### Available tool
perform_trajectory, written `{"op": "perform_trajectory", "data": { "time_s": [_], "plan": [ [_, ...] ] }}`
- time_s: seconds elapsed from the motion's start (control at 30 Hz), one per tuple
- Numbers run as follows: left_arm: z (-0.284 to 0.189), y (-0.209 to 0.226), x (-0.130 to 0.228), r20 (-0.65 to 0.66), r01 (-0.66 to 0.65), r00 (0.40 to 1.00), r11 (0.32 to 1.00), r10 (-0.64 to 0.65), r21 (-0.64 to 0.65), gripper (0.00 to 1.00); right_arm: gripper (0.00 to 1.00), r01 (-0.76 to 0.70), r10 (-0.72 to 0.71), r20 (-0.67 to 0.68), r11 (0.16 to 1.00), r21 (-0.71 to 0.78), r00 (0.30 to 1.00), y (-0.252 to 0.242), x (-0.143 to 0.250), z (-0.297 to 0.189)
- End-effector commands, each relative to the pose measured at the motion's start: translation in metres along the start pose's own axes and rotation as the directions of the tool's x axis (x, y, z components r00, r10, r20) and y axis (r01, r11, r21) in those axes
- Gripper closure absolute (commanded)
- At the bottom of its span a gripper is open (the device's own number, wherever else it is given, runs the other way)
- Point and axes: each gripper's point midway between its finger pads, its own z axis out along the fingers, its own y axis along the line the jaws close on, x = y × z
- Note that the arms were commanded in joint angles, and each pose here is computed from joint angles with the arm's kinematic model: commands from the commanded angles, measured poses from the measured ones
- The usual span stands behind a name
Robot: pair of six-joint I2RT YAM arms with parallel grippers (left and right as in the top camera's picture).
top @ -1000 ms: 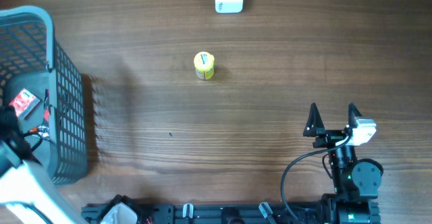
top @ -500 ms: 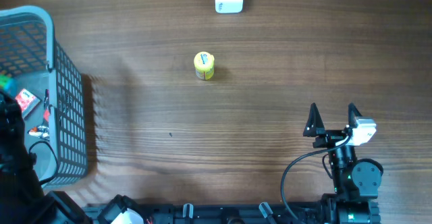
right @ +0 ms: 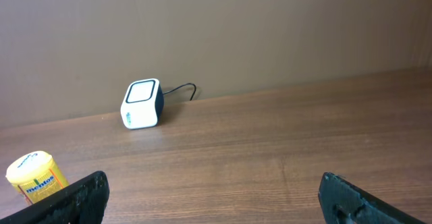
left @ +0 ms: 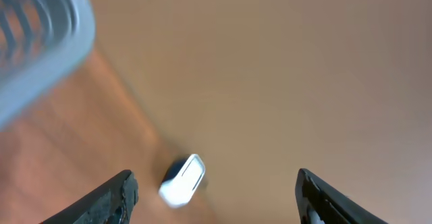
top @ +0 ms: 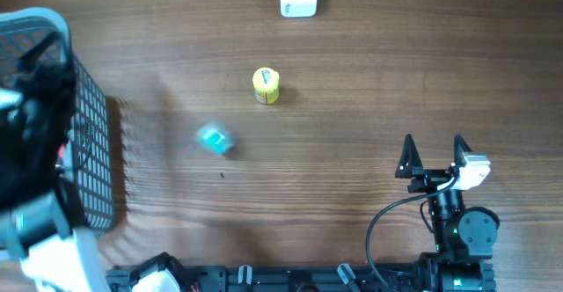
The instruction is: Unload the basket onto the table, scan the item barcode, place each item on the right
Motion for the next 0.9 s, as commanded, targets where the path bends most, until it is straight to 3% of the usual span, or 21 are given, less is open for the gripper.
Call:
{"op": "perform_trajectory", "data": {
  "time_s": [0.0, 0.23, 0.87],
  "plan": [
    [0.045, 0.020, 0.033, -0.137, -0.014, 0.991, 0.998, 0.007, -0.057, 0.29, 0.00, -0.008, 0.008, 0.006, 1.000, 0.002, 1.000, 0.000, -0.001, 0.000],
    [0.080, 0.052, 0.055, -0.150, -0.033, 0.989, 0.982, 0.005, -0.187, 0.30, 0.00, -0.008, 0.008, 0.006, 1.000, 0.002, 1.000, 0.000, -0.001, 0.000],
    [0.080, 0.055, 0.065, -0.188, -0.145, 0.976, 0.970, 0.108, -0.196, 0.28, 0.00, -0.008, 0.008, 0.006, 1.000, 0.002, 1.000, 0.000, -0.001, 0.000]
  ]
}}
